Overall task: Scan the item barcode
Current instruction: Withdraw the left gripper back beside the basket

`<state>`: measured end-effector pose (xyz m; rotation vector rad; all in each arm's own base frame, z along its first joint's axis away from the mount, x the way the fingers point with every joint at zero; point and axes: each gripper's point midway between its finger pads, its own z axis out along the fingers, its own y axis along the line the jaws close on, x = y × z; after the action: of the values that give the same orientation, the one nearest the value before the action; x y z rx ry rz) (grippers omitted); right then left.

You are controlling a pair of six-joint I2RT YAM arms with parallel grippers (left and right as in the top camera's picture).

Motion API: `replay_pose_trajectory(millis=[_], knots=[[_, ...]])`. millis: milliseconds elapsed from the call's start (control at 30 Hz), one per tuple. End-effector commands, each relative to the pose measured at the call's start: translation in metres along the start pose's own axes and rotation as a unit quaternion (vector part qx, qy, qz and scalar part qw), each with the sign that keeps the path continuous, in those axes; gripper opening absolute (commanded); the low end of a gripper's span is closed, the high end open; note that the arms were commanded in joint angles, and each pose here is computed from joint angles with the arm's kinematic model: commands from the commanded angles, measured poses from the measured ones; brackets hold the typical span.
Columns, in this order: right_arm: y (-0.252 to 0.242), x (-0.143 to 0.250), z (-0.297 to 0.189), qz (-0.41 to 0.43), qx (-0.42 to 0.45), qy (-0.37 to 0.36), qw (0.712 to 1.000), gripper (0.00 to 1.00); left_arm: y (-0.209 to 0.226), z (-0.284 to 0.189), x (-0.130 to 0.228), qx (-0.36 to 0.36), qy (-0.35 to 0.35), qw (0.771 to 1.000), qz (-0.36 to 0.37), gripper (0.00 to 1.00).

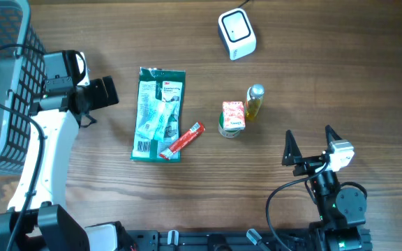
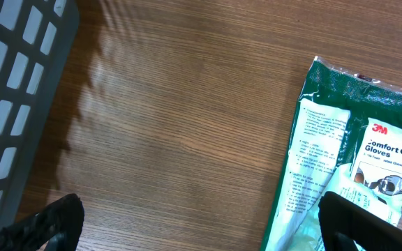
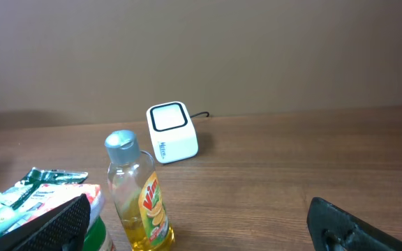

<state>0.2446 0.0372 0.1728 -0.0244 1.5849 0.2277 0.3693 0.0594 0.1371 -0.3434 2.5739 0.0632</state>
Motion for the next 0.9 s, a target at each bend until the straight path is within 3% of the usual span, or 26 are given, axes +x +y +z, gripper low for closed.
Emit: replay_pose_trajectory(millis=[0, 200, 567, 667, 867], knots=[[-0.002, -0.002, 0.000, 0.002, 0.004, -0.004, 1.000, 1.00, 0.003, 0.001, -0.002, -0.005, -0.002, 1.000, 0.006, 1.00], [-0.003, -0.002, 0.000, -0.039, 0.009, -0.005, 0.999, 1.00, 0.003, 0.001, -0.002, -0.005, -0.002, 1.000, 0.006, 1.00], [-0.003, -0.003, 0.000, -0.042, 0.008, -0.006, 0.999, 1.00, 0.003, 0.001, -0.002, -0.005, -0.002, 1.000, 0.006, 1.00], [0.013, -0.007, -0.001, -0.039, -0.036, -0.013, 0.998, 1.00, 0.003, 0.001, -0.002, -0.005, -0.002, 1.000, 0.006, 1.00], [0.005, -0.052, -0.013, -0.039, 0.004, -0.019, 0.999, 1.00, 0.003, 0.001, -0.002, -0.005, -0.002, 1.000, 0.006, 1.00]])
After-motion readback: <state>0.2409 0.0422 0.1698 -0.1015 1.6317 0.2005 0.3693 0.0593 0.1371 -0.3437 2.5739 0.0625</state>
